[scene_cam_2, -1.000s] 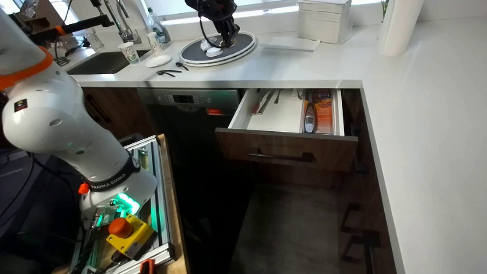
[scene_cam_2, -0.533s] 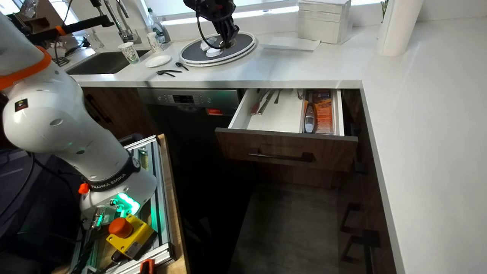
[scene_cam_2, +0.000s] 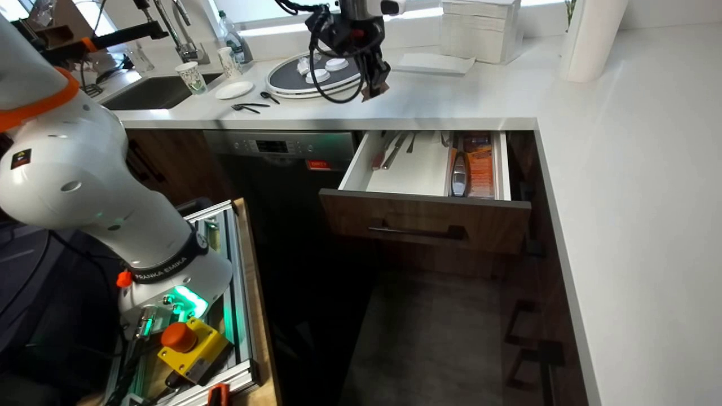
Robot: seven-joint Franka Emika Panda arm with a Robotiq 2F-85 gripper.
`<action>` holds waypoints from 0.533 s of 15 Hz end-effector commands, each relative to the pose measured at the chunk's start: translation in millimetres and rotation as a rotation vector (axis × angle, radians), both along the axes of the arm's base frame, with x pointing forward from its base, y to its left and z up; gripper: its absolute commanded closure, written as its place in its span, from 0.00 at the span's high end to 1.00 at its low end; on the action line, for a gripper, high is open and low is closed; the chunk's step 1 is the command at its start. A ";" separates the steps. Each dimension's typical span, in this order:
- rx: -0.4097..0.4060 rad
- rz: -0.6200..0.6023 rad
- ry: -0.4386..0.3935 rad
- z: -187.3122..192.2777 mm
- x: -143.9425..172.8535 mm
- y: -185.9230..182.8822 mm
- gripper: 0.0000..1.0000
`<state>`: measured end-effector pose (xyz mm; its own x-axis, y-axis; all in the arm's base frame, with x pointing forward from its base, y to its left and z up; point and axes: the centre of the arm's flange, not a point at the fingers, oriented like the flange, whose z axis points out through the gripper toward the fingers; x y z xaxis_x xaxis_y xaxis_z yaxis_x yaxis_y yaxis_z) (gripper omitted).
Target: Put two sachets in the open drawer.
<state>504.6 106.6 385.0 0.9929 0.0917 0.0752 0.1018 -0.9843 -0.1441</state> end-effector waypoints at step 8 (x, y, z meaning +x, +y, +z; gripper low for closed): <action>0.036 -0.138 -0.025 -122.9 8.9 -81.3 0.02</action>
